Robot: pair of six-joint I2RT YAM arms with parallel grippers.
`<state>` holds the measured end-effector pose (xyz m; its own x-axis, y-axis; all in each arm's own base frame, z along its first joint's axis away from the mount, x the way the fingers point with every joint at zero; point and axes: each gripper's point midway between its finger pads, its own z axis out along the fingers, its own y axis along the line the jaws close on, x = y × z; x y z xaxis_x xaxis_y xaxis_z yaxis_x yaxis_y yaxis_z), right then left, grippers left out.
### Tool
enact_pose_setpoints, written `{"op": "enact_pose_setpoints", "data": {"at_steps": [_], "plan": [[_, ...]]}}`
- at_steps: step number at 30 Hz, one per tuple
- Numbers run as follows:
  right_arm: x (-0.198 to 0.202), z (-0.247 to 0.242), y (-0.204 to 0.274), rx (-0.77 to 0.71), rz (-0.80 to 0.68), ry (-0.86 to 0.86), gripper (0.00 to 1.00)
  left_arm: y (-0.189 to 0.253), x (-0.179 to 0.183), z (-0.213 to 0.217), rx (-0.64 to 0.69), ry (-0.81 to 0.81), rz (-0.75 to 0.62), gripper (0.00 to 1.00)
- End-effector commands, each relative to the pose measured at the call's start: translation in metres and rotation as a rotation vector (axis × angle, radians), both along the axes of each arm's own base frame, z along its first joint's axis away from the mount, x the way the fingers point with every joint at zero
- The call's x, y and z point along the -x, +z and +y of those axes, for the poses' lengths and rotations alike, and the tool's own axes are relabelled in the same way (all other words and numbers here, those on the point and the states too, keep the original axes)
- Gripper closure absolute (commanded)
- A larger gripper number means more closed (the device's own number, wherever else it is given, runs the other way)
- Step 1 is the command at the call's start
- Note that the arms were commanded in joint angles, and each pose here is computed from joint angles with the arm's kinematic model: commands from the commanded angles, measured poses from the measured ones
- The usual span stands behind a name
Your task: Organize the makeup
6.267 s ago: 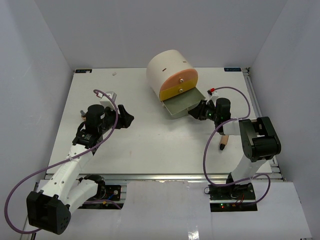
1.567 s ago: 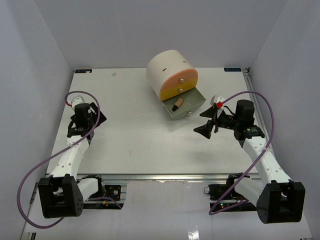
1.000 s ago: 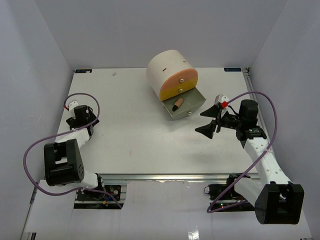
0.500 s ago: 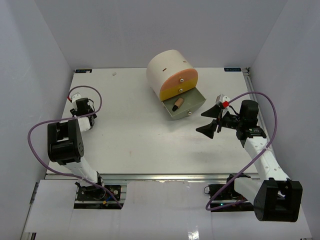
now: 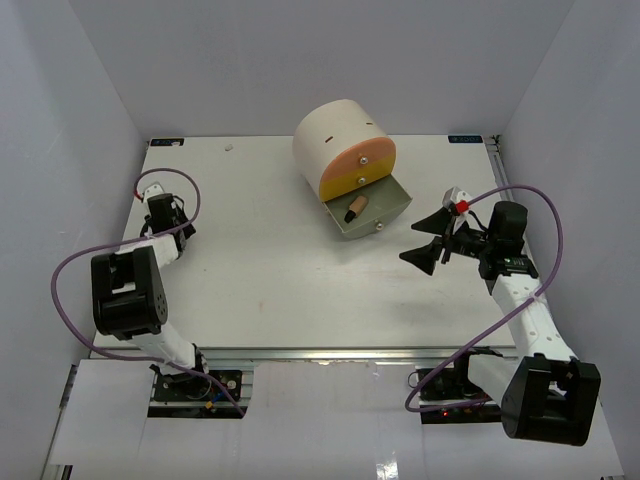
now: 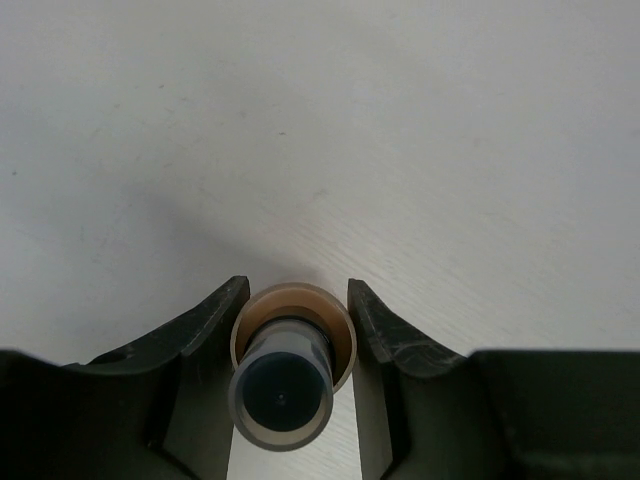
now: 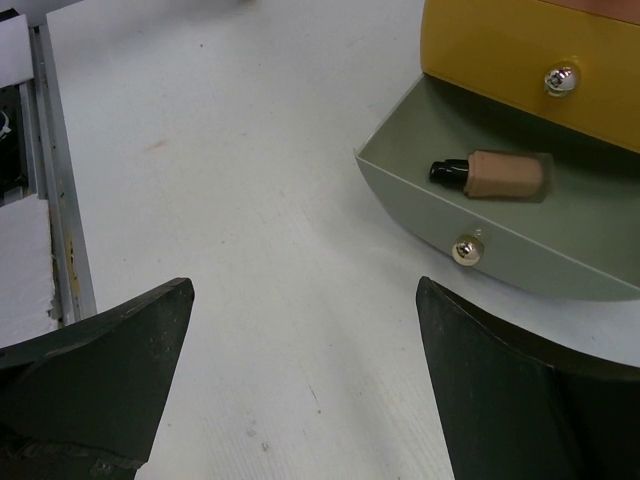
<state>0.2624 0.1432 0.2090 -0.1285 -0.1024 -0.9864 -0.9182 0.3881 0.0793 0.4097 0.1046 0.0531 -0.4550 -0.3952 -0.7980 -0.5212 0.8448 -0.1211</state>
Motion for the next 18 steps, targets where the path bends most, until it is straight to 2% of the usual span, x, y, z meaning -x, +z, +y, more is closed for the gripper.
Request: {"op": "enact_pose_setpoints", "data": {"at_steps": [1, 5, 9, 18], "plan": [[0.001, -0.006, 0.008, -0.016, -0.044, 0.009, 0.01, 0.074, -0.017, -0.070, 0.267, -0.217, -0.228, 1.00], [0.000, -0.015, 0.007, -0.020, -0.051, -0.020, 0.00, 0.111, -0.012, -0.148, 0.353, -0.452, -0.276, 1.00], [-0.001, -0.024, 0.009, -0.023, -0.062, -0.054, 0.00, 0.138, 0.004, -0.240, 0.336, -0.692, -0.271, 1.00], [-0.004, -0.038, 0.007, -0.037, -0.051, -0.105, 0.00, 0.177, 0.031, -0.365, 0.063, -0.926, -0.230, 1.00]]}}
